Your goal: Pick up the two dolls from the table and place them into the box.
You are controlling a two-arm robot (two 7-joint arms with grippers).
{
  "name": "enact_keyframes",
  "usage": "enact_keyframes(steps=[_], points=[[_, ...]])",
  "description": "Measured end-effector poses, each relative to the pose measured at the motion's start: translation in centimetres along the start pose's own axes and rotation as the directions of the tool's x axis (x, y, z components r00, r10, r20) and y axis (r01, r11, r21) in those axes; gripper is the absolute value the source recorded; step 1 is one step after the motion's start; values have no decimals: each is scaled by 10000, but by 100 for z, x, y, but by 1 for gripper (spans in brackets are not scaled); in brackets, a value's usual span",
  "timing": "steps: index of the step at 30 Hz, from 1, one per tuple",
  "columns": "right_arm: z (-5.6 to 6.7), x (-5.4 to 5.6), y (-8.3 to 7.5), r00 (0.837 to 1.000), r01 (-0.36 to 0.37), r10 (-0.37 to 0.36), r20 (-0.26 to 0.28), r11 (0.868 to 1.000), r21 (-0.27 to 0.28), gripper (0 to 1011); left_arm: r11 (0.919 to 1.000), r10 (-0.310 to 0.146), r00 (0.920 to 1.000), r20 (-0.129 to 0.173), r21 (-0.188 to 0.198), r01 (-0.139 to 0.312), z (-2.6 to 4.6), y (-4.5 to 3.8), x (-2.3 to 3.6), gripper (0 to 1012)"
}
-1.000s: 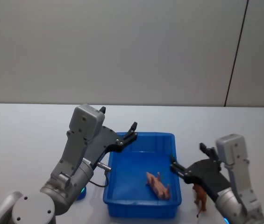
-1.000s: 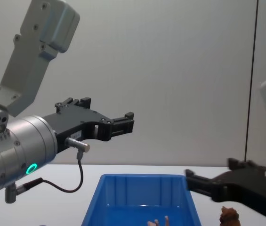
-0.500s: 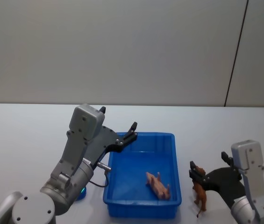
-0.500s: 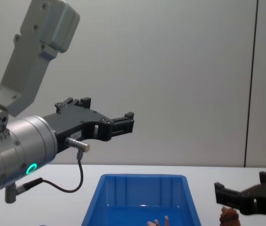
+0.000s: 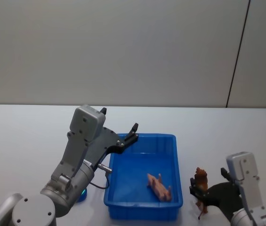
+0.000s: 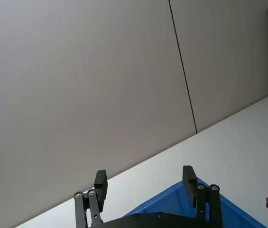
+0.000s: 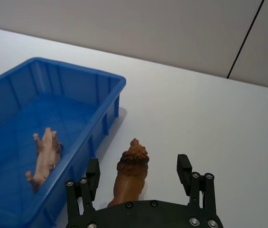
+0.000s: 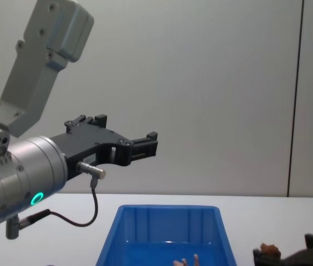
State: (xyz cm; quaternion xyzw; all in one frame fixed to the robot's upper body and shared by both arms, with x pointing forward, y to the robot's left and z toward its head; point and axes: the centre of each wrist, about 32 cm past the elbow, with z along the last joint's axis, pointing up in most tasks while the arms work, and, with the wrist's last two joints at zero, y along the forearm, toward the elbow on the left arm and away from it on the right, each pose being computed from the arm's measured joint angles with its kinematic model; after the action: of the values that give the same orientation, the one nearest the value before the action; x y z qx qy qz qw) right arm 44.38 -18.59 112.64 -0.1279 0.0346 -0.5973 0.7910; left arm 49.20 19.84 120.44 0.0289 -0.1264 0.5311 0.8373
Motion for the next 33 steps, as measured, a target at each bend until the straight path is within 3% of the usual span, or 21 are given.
enact_keyframes(steps=[8,14,24,33], points=[[-75,-47,29,9999,-142,145,65,9986,-517,1001,10000,0,10000,0,0,0,0,0,0,1001],[-107,-77,47,9997,-226,232,68,9964,-818,910,10000,0,10000,0,0,0,0,0,0,1001],[-142,-123,67,9996,-290,291,-11,9913,-1282,586,10000,0,10000,0,-1,0,0,0,0,1001],[-137,-143,63,9998,-188,187,-22,9907,-1349,310,10000,0,10000,0,0,0,0,0,0,1001]])
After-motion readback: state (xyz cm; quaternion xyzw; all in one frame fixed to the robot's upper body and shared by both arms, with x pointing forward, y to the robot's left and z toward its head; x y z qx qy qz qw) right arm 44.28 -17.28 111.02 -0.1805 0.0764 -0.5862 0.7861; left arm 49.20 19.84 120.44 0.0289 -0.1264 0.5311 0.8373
